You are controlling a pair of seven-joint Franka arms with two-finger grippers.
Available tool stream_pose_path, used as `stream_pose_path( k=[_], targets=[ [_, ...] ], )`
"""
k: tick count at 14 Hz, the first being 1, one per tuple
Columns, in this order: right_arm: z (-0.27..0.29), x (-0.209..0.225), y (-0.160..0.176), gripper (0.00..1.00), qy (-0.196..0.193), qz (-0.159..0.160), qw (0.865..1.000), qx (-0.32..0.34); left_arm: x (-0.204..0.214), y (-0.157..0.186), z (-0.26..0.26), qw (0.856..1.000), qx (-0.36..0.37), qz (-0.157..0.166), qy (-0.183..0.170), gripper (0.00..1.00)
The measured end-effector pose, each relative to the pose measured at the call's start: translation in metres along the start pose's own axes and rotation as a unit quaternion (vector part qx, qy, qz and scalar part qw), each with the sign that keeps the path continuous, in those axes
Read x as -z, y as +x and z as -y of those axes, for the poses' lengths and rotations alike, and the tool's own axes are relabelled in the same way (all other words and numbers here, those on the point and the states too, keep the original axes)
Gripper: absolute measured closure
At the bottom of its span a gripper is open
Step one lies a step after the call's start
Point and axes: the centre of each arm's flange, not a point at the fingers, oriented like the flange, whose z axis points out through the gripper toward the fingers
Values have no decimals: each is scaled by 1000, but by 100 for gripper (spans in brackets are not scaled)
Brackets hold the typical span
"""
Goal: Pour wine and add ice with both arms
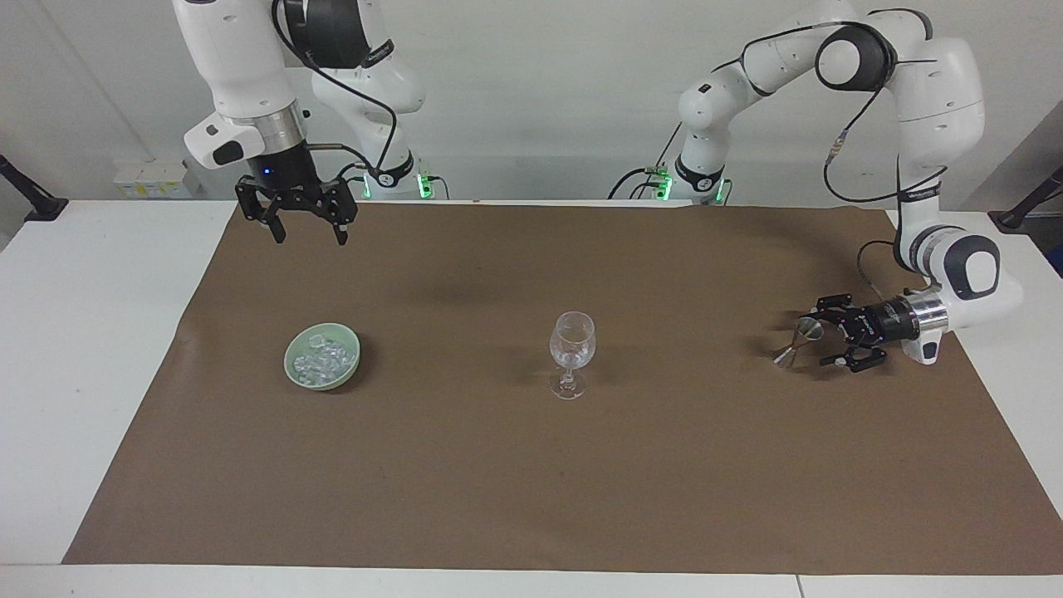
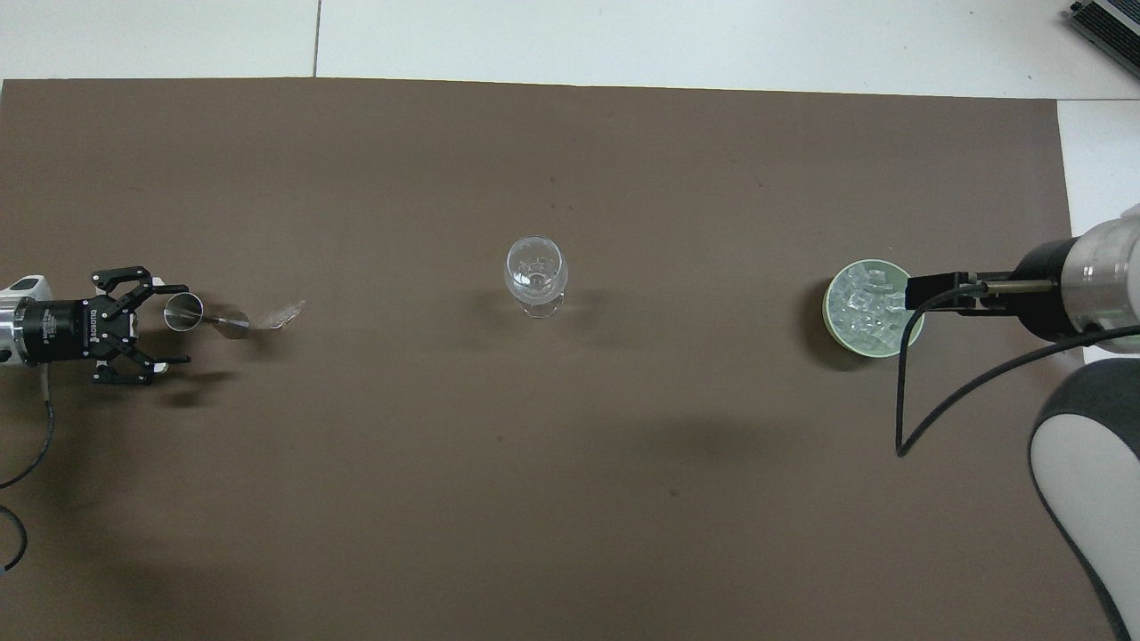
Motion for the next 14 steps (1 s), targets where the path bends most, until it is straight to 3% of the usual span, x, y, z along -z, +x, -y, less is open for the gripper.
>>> stream_pose_path(
  k=[8, 14],
  targets=[
    [-40, -135, -38, 0, -5, 15, 999, 38, 48, -27, -14, 994, -67, -68, 46, 0],
    [-47, -214, -43, 1, 2, -9, 999, 40, 80, -97, -38, 980, -133, -123, 84, 0]
  ],
)
